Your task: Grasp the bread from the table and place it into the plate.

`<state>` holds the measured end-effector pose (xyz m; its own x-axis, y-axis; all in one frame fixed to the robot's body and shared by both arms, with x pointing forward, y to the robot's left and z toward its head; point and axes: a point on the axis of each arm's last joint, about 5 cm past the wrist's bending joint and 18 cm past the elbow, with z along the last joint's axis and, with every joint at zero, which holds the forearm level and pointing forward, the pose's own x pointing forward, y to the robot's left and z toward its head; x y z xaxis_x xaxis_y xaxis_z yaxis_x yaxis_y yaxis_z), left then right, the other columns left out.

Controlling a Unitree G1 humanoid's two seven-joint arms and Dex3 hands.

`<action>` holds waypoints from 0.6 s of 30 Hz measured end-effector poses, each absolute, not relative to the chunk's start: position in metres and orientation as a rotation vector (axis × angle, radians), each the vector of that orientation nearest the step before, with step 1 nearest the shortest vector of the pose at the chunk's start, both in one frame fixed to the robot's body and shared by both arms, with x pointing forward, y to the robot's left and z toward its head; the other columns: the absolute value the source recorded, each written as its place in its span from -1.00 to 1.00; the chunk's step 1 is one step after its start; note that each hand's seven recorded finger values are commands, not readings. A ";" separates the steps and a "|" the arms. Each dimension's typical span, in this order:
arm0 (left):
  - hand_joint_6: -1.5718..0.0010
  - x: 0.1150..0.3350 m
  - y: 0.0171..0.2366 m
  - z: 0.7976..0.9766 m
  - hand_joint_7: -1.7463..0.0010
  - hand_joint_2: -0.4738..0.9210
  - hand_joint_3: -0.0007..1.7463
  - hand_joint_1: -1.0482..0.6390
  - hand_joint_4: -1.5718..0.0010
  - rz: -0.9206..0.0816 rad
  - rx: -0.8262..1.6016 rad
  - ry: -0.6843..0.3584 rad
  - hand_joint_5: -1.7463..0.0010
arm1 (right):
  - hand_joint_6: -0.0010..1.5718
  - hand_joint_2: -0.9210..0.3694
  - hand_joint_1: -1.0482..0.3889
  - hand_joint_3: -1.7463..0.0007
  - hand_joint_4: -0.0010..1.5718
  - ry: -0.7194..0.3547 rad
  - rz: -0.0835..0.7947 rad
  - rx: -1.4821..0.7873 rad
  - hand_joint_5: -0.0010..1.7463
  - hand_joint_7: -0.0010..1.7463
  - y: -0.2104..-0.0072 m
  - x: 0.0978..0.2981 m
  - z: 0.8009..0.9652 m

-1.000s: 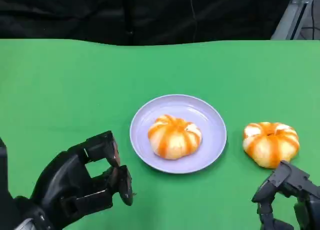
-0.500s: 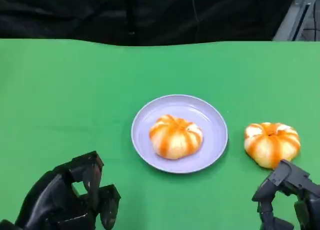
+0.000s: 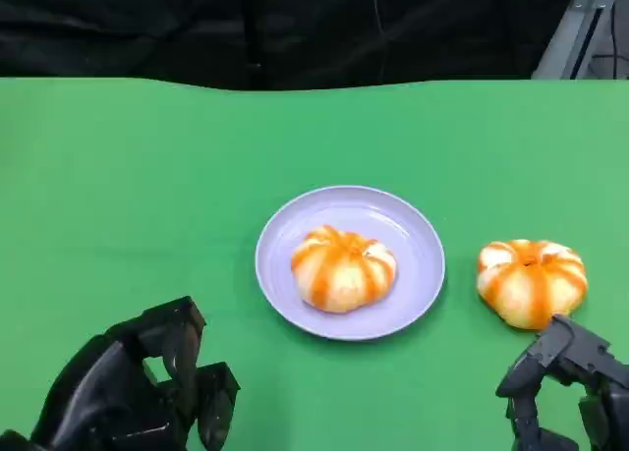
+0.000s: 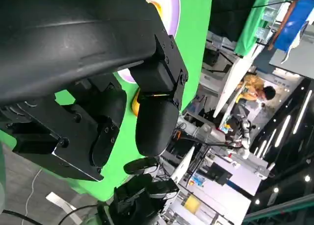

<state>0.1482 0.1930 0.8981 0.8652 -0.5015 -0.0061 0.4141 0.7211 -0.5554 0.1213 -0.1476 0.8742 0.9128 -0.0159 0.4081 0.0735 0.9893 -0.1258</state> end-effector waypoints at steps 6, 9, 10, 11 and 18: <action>-0.21 0.148 0.193 0.898 -1.00 0.32 1.00 0.29 -0.35 -0.509 -0.571 0.162 -1.00 | -0.03 -0.33 0.28 -0.44 0.06 -0.419 -0.046 -0.140 1.00 0.72 -0.148 0.121 0.874; -0.21 0.148 0.193 0.898 -1.00 0.32 1.00 0.29 -0.35 -0.509 -0.571 0.162 -1.00 | -0.03 -0.33 0.28 -0.44 0.06 -0.419 -0.046 -0.140 1.00 0.72 -0.148 0.121 0.874; -0.21 0.148 0.193 0.898 -1.00 0.32 1.00 0.29 -0.35 -0.509 -0.571 0.162 -1.00 | -0.03 -0.33 0.28 -0.44 0.06 -0.419 -0.046 -0.140 1.00 0.72 -0.148 0.121 0.874; -0.20 0.148 0.193 0.898 -1.00 0.32 1.00 0.29 -0.35 -0.509 -0.571 0.162 -1.00 | -0.04 -0.34 0.29 -0.43 0.06 -0.419 -0.046 -0.140 1.00 0.72 -0.148 0.121 0.874; -0.19 0.148 0.194 0.901 -1.00 0.33 1.00 0.32 -0.33 -0.498 -0.563 0.151 -1.00 | -0.04 -0.34 0.27 -0.42 0.07 -0.419 -0.045 -0.136 1.00 0.73 -0.147 0.121 0.874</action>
